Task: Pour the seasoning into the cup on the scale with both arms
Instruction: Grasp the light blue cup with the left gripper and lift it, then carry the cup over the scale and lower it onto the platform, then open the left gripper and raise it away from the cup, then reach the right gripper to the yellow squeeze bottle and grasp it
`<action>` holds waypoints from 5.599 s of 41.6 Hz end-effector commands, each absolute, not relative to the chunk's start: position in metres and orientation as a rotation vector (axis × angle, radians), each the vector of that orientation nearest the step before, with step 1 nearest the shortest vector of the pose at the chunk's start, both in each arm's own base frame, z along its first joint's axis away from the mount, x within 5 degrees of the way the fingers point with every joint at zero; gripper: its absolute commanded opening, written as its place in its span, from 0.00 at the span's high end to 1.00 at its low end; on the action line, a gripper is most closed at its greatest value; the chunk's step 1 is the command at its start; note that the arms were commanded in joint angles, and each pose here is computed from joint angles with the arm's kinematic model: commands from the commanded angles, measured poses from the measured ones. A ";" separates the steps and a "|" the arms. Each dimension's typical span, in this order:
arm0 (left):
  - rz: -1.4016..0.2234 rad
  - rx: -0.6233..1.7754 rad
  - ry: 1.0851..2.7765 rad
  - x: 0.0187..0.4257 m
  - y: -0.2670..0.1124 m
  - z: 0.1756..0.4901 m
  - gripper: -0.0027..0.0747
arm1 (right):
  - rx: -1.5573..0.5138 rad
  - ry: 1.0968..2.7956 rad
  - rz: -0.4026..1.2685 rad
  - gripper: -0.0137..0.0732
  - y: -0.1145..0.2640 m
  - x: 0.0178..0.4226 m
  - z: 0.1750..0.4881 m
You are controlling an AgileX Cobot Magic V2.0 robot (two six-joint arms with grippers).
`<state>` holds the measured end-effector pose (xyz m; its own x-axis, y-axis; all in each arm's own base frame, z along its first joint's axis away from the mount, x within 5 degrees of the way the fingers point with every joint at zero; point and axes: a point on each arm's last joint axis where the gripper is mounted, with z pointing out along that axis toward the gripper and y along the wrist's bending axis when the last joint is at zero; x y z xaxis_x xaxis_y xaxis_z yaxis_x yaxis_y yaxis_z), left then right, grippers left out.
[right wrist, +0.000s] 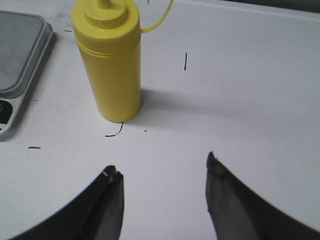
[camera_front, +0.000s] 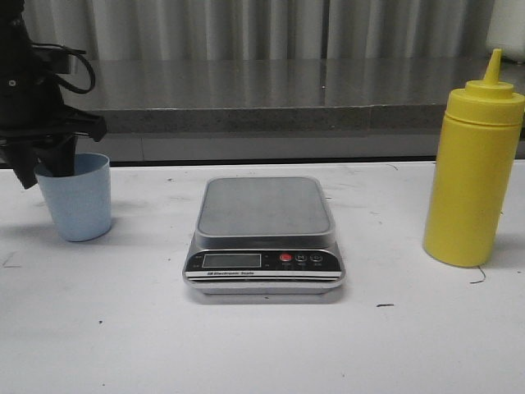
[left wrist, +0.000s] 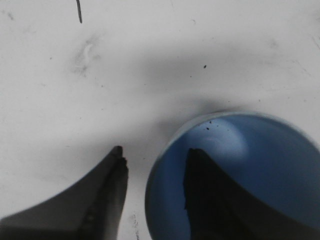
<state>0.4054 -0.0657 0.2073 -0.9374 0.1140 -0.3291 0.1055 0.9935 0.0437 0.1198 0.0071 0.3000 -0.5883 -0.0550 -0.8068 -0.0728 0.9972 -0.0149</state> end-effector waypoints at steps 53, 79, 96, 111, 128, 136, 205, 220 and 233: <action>-0.276 0.433 2.441 0.356 -0.212 0.314 0.99 | -0.096 2.110 0.007 0.38 0.006 0.125 0.315; -0.275 0.433 2.600 0.393 -0.245 0.285 0.99 | -0.096 2.110 0.007 0.38 0.006 0.125 0.315; -0.282 0.462 2.586 0.392 -0.247 0.287 0.65 | -0.096 2.110 0.007 0.38 0.006 0.125 0.315; -0.337 0.511 2.543 0.377 -0.242 0.319 0.47 | -0.096 2.110 0.007 0.38 0.006 0.125 0.315; -0.301 0.563 2.307 0.306 -0.191 0.387 0.52 | -0.096 2.110 0.007 0.38 0.006 0.125 0.315; -0.264 0.563 2.212 0.255 -0.155 0.397 0.52 | -0.096 2.110 0.007 0.38 0.006 0.125 0.315; -0.354 0.490 1.970 0.082 -0.048 0.367 0.52 | -0.105 2.137 0.010 0.14 0.008 0.132 0.311; -0.354 0.490 1.970 0.082 -0.048 0.367 0.52 | -0.228 2.138 0.149 0.16 0.039 0.174 0.283; -0.354 0.490 1.970 0.082 -0.048 0.367 0.52 | -0.140 1.798 0.150 0.16 0.036 0.178 0.220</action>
